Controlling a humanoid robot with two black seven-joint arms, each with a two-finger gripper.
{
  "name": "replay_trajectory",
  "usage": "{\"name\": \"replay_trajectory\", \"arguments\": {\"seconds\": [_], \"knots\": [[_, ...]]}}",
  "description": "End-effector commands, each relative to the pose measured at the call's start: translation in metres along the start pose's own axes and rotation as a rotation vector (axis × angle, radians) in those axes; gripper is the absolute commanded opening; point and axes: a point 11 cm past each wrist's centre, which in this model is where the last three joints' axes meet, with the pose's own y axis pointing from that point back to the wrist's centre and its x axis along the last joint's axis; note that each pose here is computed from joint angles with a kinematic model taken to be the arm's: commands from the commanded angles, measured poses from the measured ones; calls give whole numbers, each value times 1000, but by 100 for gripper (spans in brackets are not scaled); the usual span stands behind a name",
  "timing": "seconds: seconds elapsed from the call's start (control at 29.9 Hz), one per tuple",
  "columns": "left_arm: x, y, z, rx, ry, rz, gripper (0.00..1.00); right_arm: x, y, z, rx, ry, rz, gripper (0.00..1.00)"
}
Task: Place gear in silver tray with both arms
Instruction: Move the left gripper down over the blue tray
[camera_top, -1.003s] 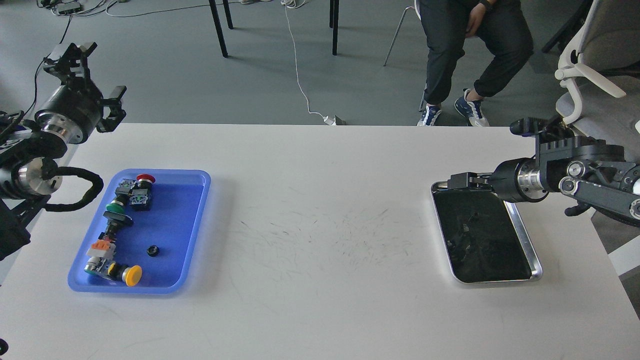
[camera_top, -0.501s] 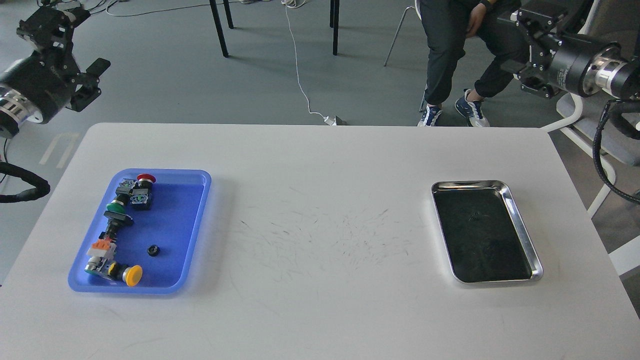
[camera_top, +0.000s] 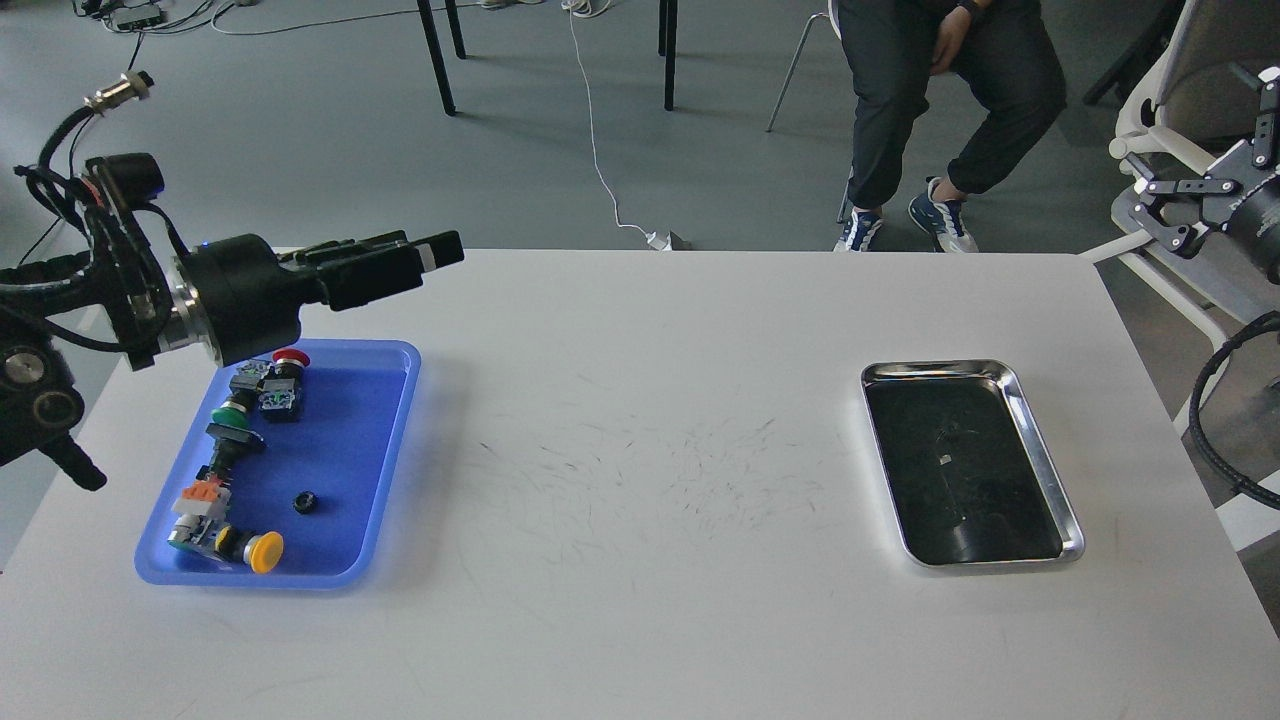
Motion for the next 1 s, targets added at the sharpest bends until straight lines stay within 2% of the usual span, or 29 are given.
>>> {"name": "replay_trajectory", "arguments": {"seconds": [0.0,0.17,0.43,0.63,0.77,0.97], "knots": [[-39,1,-9,3,-249,-127,96,28,15,27,24,-86,74,96],[-85,18,-45,55,-419,-220,95,37,25,58,7,-154,100,96],[-114,46,-82,137,-446,-293,87,35,25,58,-4,-148,92,96],[-144,64,-99,172,-439,-348,85,31,24,61,-18,-143,79,96],[-150,72,-111,206,-438,-354,84,29,23,64,-23,-144,74,96],[-155,67,-119,215,-431,-357,77,28,23,65,-28,-141,71,96]]}}
